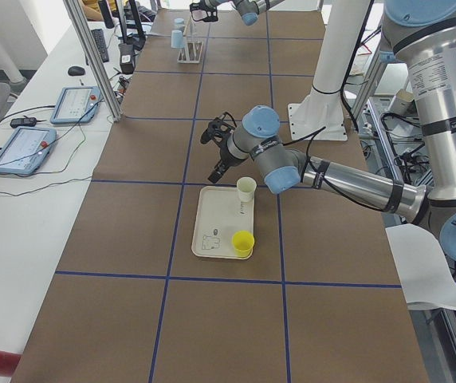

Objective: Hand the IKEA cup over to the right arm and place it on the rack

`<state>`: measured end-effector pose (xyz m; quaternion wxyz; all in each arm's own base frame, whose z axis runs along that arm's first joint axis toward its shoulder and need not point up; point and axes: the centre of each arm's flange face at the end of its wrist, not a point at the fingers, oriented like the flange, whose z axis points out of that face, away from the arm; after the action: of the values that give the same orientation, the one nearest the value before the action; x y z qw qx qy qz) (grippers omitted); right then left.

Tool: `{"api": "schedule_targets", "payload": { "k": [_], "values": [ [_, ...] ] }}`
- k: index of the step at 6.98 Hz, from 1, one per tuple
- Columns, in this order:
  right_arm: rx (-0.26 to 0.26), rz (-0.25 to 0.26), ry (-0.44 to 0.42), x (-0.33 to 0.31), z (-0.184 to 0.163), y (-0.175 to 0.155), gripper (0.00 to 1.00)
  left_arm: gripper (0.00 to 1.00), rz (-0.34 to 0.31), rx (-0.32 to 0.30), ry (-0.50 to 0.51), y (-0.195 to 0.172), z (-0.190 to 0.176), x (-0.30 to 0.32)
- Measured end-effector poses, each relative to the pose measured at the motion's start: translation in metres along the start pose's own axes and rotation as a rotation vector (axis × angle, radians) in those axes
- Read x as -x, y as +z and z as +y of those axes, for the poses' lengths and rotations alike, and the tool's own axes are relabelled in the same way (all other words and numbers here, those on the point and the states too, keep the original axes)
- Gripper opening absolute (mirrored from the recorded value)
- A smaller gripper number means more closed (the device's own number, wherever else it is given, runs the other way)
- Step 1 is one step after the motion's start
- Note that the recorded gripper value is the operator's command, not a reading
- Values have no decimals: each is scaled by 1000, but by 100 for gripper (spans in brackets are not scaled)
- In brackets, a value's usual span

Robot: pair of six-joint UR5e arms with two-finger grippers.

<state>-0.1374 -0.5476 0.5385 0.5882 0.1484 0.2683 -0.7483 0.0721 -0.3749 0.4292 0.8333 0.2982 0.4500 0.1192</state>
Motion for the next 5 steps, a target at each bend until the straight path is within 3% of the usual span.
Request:
{"api": "schedule_targets", "payload": {
  "k": [1,3,5],
  "values": [
    [3,-1,-6,0,-2,1,38,100,0,0,0,0,0,0],
    [14,1,-18,-1,-6,2,78,100,0,0,0,0,0,0],
    [15,2,-16,-3,-8,3,93,100,0,0,0,0,0,0]
  ]
}}
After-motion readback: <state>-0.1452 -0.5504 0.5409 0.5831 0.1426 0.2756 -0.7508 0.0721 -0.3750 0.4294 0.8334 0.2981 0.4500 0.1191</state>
